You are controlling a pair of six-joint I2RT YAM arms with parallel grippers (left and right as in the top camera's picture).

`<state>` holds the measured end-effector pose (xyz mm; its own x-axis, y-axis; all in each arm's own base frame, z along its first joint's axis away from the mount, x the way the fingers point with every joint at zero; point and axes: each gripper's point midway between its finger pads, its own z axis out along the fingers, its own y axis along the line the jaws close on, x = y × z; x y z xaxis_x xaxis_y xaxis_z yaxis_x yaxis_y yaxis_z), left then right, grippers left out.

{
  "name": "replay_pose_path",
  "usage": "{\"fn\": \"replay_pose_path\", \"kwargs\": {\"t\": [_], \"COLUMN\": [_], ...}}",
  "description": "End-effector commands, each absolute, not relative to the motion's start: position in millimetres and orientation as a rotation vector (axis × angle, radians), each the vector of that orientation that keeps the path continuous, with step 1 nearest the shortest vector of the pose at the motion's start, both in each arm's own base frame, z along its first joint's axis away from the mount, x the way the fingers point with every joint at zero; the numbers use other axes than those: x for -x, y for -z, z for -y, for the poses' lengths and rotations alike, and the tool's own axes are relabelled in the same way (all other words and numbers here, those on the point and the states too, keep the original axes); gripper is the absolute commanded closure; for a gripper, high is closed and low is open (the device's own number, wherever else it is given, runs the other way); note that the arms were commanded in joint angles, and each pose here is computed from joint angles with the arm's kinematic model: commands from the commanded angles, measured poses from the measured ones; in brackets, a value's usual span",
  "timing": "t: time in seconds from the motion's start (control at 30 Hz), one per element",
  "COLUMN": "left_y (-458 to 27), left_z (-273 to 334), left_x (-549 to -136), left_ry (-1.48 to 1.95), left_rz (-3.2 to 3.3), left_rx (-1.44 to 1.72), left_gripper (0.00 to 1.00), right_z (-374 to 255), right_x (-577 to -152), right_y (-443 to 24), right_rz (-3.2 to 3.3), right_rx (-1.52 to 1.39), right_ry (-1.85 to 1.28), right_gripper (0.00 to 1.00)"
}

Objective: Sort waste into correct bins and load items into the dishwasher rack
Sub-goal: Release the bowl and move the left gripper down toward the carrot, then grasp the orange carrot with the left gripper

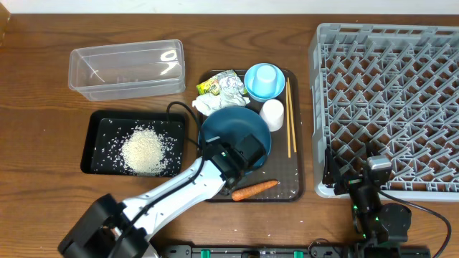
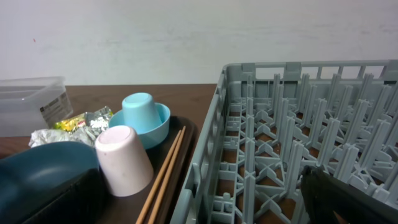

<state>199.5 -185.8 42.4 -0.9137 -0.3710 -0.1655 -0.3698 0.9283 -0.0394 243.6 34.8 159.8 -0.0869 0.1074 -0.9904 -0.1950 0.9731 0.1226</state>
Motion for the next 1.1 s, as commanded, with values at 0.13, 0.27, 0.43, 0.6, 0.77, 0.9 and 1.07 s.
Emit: {"fn": "replay_pose_path", "kwargs": {"t": [0.13,0.27,0.43,0.6,0.77,0.9,1.07], "left_y": [-69.0,-66.7,-66.9,-69.9,-67.5,-63.6,-64.4], "left_z": [193.7,202.2,214.4,231.1,238.6,234.8,250.5], "left_x": [-217.0,-205.7,-184.7,-163.0,-151.6,-156.6,-156.2], "left_ry": [0.099,0.159,0.258,0.384,0.328,0.198,0.222], "left_rz": [-2.841,-2.912,-3.036,-3.145,-3.088,-3.011,-2.896], "left_rx": [0.493,0.491,0.442,0.111,-0.308,-0.397,-0.677], "left_gripper": [0.89,0.89,0.89,0.76,0.46,0.45,0.45], "right_z": [-32.8,-32.9,-32.8,-32.9,-32.9,-32.8,-32.8], "right_x": [-243.9,-243.8,-243.9,-243.8,-243.8,-243.9,-243.8], "right_y": [-158.2,-158.2,-158.2,-158.2,-158.2,-158.2,-158.1], "right_rz": [-1.644,-1.644,-1.644,-1.644,-1.644,-1.644,-1.644], "right_rx": [0.065,0.066,0.065,0.066,0.066,0.065,0.065], "right_ry": [-0.241,-0.241,-0.241,-0.241,-0.241,-0.241,-0.241], "right_gripper": [0.01,0.01,0.01,0.01,0.01,0.01,0.01]}}
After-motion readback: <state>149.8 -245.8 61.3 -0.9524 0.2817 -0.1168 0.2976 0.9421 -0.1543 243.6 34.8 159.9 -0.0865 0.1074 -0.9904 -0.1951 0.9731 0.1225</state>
